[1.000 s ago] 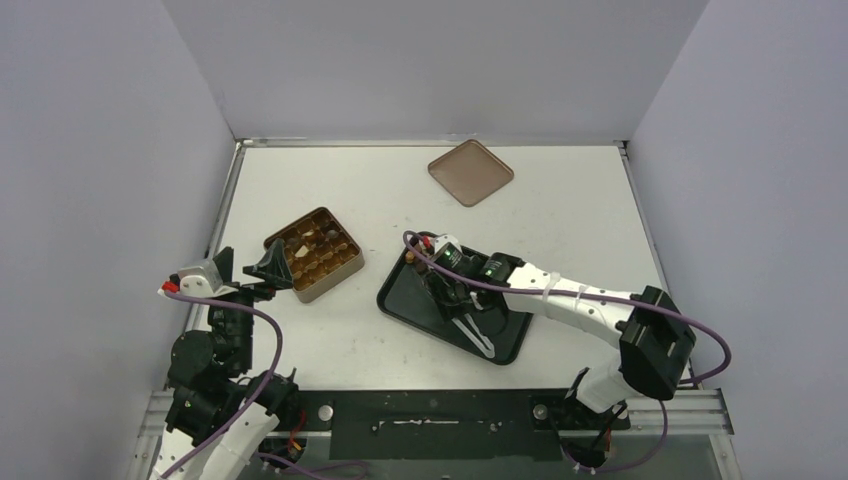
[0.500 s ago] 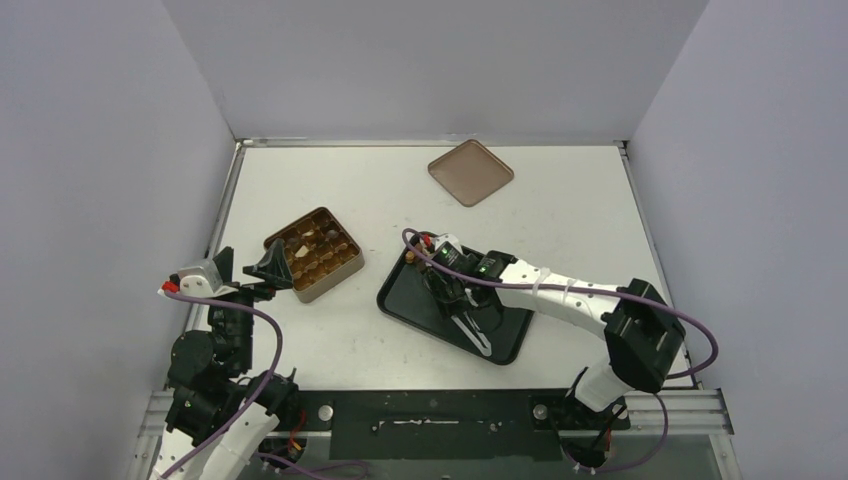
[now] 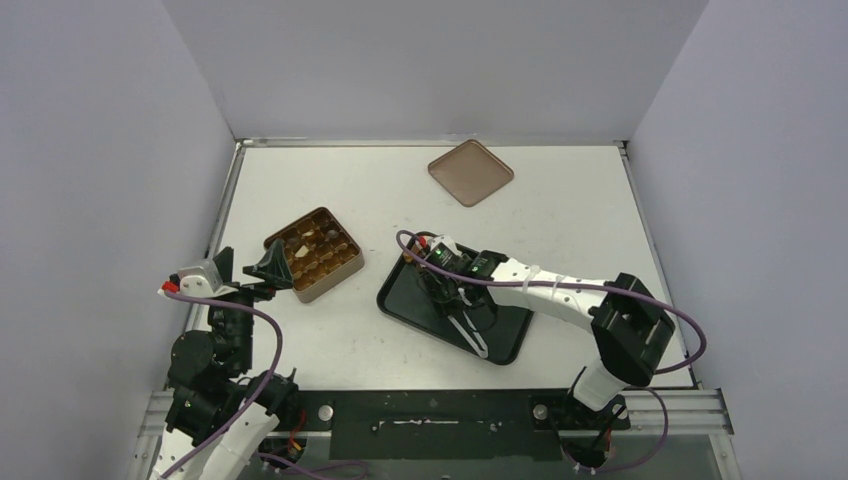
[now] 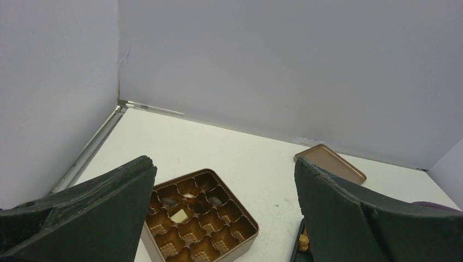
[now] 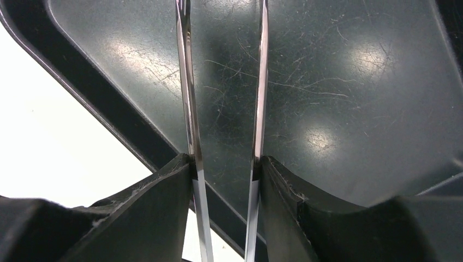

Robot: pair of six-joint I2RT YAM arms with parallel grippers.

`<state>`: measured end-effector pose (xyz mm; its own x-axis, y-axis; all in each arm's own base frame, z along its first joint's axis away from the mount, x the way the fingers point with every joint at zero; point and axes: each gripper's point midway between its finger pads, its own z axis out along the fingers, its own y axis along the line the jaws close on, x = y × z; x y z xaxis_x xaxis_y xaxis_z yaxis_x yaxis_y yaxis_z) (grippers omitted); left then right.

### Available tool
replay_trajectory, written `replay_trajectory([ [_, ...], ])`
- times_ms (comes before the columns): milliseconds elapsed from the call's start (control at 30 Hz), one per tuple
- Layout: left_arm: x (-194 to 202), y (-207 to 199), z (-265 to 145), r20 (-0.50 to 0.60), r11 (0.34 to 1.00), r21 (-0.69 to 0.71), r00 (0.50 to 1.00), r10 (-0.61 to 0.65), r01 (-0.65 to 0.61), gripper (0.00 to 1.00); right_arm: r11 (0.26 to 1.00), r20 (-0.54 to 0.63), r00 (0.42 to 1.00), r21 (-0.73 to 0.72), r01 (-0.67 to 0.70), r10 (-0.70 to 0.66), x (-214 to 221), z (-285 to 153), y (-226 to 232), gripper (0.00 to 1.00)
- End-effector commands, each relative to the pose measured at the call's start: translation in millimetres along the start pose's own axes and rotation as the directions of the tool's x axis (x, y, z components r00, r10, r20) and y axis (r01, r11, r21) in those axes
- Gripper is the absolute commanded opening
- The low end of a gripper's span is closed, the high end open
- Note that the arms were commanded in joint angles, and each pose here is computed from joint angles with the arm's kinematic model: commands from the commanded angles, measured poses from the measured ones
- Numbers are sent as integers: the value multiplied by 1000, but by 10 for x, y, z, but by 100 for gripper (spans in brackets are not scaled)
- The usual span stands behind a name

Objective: Pack the chocolate
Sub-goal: Pick up the fake chocolate from the plate.

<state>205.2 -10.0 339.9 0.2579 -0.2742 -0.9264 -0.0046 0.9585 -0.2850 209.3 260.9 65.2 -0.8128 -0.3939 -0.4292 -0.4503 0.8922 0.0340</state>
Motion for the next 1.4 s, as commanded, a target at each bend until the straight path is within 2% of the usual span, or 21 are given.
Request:
replay_trajectory([
  [0,-70,-30,15,22,1000,10,1000,-15,15,97,1000,97,995,-9,-17,18,-336,-31,63,45],
  [133,-72,-28,15,23,1000,9,1000,-16,15,97,1000,90,996,2,-15,15,-338,3,52,44],
  [433,-70,-28,18,22,1000,8,1000,-14,14,97,999,97,995,35,-29,25,-326,-43,-7,29],
  [800,-67,-30,20,21,1000,8,1000,-14,14,97,998,100,994,42,-45,41,-173,-167,-33,16],
  [1100,-65,-38,22,19,1000,12,1000,-16,15,97,997,126,990,23,-67,63,-132,-363,-67,12],
  [1367,-67,-39,27,20,1000,11,1000,-15,15,97,997,187,980,-58,-51,61,-304,-501,71,12],
])
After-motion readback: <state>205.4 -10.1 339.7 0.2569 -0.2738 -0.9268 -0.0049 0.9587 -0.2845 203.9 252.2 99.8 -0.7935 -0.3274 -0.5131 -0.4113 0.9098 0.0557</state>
